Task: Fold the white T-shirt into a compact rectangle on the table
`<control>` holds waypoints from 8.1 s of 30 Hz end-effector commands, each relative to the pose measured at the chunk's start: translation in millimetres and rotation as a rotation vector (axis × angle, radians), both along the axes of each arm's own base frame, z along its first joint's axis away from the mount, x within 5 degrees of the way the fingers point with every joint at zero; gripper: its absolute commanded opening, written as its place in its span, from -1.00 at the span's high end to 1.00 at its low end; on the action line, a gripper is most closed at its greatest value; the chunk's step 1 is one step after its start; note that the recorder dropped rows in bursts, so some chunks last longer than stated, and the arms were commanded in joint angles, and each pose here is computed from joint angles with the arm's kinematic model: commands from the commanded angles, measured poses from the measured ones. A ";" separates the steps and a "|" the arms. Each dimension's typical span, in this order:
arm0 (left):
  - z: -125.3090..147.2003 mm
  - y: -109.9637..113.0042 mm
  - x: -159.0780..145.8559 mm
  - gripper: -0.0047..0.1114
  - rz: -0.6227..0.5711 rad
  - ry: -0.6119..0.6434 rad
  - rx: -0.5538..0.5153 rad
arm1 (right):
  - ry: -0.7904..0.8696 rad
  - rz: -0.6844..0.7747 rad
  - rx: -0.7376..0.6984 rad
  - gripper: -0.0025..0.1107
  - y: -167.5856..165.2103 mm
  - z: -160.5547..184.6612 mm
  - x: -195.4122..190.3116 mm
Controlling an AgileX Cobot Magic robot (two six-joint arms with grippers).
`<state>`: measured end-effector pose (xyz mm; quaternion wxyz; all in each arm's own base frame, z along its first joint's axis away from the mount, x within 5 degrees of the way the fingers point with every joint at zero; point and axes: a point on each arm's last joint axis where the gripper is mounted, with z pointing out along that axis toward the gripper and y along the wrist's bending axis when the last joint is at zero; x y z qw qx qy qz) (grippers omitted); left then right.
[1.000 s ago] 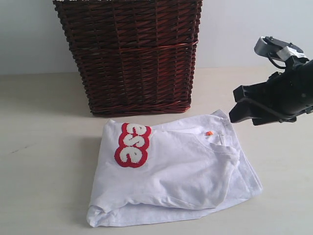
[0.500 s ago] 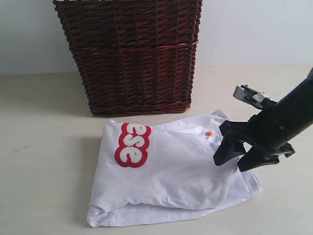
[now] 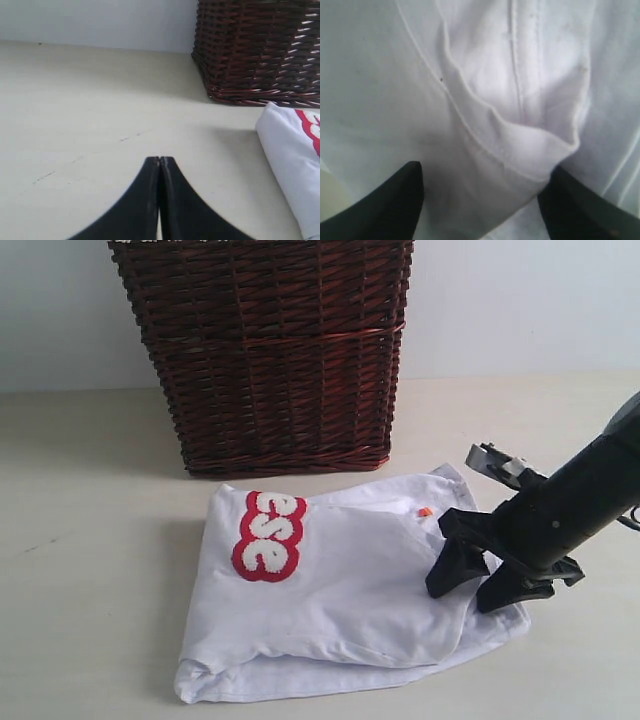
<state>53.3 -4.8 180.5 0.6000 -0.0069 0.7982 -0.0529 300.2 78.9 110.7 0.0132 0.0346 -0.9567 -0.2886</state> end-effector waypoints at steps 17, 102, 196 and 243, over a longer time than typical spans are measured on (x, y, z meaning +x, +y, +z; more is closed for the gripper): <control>0.7 -0.5 -0.3 0.92 -0.004 -0.009 -0.015 | -0.109 0.079 0.144 0.96 9.7 17.6 1.5; 0.7 -0.5 -0.3 0.92 -0.004 -0.009 -0.015 | -0.505 0.358 -0.144 0.96 198.7 60.1 -14.4; 0.7 -0.4 -0.3 0.92 -0.003 -0.009 -0.013 | -1.806 -0.514 -0.150 0.96 -64.6 264.5 -329.1; 0.7 -0.4 -0.3 0.92 -0.003 -0.009 -0.013 | -1.706 -0.553 -0.300 0.96 -74.6 206.8 -284.0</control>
